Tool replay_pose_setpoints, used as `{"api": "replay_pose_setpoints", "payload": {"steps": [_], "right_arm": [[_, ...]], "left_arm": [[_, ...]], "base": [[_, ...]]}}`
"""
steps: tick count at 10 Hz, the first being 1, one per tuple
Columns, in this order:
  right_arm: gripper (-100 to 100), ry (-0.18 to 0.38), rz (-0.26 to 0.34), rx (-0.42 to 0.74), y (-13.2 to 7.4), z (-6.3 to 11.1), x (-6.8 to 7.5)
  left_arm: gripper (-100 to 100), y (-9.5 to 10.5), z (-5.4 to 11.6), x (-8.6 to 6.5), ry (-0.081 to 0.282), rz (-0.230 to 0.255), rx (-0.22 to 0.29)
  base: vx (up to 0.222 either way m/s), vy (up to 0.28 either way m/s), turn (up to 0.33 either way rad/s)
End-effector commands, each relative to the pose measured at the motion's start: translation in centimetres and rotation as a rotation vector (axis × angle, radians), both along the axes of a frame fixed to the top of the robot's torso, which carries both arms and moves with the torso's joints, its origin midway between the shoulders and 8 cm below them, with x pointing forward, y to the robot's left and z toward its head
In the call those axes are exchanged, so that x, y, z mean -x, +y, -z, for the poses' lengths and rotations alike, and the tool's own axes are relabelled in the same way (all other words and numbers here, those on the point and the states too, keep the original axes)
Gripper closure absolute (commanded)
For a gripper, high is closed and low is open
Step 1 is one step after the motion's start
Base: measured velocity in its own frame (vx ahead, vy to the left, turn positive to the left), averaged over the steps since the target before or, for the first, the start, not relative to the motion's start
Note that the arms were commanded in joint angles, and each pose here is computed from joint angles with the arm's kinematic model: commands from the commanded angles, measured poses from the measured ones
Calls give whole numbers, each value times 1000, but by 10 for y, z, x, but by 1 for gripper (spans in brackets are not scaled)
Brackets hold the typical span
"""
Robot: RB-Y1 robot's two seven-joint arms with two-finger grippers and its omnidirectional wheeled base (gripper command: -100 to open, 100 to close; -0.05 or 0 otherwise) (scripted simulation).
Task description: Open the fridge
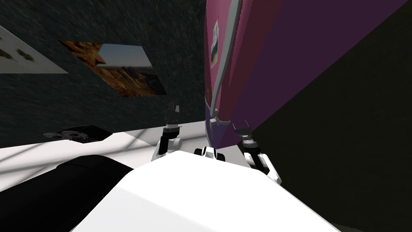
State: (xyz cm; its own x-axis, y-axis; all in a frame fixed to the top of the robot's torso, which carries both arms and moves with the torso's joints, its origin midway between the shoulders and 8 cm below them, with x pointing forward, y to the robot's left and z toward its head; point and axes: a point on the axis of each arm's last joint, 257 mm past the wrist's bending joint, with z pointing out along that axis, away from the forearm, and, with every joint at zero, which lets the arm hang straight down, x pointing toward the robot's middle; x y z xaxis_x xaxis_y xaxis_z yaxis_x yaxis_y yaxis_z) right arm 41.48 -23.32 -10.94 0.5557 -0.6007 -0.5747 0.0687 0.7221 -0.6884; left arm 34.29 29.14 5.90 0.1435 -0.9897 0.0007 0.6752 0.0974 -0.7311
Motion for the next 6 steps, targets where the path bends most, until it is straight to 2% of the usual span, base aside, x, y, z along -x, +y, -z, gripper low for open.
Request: {"api": "replay_pose_setpoints", "payload": {"steps": [1, 2, 3, 4, 5, 6], "right_arm": [[-100, -12, 28, 91, 2, 13, -4], [-100, -18, 36, 107, 2, 13, -4], [-100, -17, 46, 157, 4, 24, -6], [-100, -26, 57, 180, 4, 24, -6], [-100, -23, 63, 223, 6, 35, -8], [-100, -34, 76, 249, 6, 35, -8]], "left_arm": [[0, 0, 0, 0, 0, 0, 0], [0, 0, 0, 0, 0, 0, 0], [0, 0, 0, 0, 0, 0, 0], [0, 0, 0, 0, 0, 0, 0], [0, 0, 0, 0, 0, 0, 0], [0, 0, 0, 0, 0, 0, 0]], "base": [[18, 42, -2], [4, 18, -5], [1, 34, -5], [8, 31, -9], [8, 36, -5], [4, 39, -3]]}}
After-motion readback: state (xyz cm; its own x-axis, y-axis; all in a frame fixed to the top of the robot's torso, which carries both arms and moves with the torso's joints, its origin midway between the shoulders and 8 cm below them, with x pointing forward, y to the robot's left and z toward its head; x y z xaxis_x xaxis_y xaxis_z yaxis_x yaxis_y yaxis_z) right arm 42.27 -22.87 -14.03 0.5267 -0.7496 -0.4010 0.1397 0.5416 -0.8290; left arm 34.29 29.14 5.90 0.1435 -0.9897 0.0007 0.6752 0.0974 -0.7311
